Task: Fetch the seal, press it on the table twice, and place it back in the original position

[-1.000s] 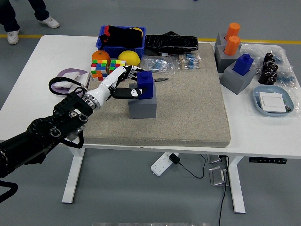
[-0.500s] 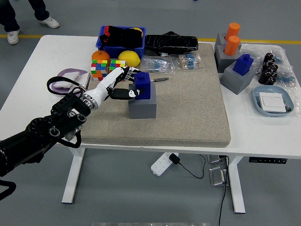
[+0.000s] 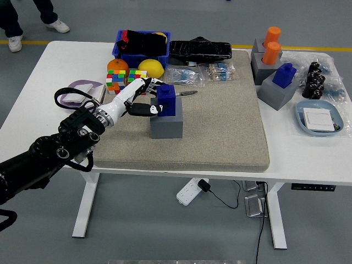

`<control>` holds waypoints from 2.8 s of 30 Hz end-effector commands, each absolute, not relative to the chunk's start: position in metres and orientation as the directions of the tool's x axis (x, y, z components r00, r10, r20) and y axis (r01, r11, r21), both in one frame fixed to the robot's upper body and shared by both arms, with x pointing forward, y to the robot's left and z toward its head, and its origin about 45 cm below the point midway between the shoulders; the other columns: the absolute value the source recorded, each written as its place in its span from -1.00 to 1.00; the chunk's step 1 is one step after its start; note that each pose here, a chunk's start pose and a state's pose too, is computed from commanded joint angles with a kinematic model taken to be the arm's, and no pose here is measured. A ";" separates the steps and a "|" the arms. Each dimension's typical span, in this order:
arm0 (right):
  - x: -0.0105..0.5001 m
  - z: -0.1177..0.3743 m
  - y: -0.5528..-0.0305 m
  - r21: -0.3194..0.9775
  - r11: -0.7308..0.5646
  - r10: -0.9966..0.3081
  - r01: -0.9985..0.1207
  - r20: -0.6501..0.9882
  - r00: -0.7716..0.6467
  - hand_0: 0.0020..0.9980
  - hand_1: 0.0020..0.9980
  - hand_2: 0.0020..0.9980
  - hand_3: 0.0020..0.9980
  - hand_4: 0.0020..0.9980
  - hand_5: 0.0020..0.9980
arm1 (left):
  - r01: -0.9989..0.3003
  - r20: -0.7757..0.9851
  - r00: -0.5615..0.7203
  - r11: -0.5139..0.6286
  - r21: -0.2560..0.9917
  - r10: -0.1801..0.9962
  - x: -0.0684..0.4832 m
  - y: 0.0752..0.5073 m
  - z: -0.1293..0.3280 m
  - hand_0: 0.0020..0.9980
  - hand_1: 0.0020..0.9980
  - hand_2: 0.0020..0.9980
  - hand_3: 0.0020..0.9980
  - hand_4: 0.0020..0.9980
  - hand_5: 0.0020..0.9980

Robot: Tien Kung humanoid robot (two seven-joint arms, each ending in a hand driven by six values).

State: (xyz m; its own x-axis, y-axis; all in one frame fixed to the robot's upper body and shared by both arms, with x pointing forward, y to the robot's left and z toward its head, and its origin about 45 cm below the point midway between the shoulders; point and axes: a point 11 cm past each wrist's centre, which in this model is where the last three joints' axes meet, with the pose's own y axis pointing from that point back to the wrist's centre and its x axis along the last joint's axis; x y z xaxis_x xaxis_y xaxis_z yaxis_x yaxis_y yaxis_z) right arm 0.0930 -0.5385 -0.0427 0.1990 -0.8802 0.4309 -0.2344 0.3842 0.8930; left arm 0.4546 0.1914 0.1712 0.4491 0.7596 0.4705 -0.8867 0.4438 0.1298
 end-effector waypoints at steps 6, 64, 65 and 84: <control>0.094 -0.042 -0.539 0.892 0.385 -0.879 -0.236 0.432 0.200 0.56 0.33 0.34 0.34 0.64 0.13 | -0.887 0.477 0.447 0.444 0.125 0.757 0.455 0.191 0.172 0.69 0.09 -0.08 0.37 0.06 -1.00; 0.095 -0.041 -0.540 0.890 0.387 -0.880 -0.240 0.434 0.190 0.56 0.32 0.34 0.34 0.64 0.13 | -0.871 0.539 0.462 0.474 0.127 0.704 0.458 0.194 0.182 0.70 0.09 -0.11 0.35 0.04 -1.00; 0.095 -0.041 -0.540 0.890 0.387 -0.880 -0.241 0.434 0.191 0.56 0.32 0.34 0.34 0.64 0.13 | -0.871 0.540 0.462 0.474 0.127 0.704 0.458 0.193 0.182 0.70 0.09 -0.11 0.35 0.04 -1.00; 0.095 -0.041 -0.540 0.890 0.388 -0.879 -0.240 0.436 0.193 0.56 0.32 0.34 0.34 0.65 0.13 | -0.870 0.559 0.459 0.478 0.125 0.690 0.460 0.194 0.185 0.70 0.09 -0.12 0.35 0.03 -1.00</control>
State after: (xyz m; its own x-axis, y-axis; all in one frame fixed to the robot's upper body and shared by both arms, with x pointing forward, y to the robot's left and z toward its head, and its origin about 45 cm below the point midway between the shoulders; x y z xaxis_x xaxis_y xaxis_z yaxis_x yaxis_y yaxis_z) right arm 0.0946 -0.5400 -0.0414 0.1926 -0.8793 0.4355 -0.2404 0.3880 0.8897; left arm 0.4598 0.1939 0.1845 0.4595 0.6904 0.5588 -0.8696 0.4777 0.1248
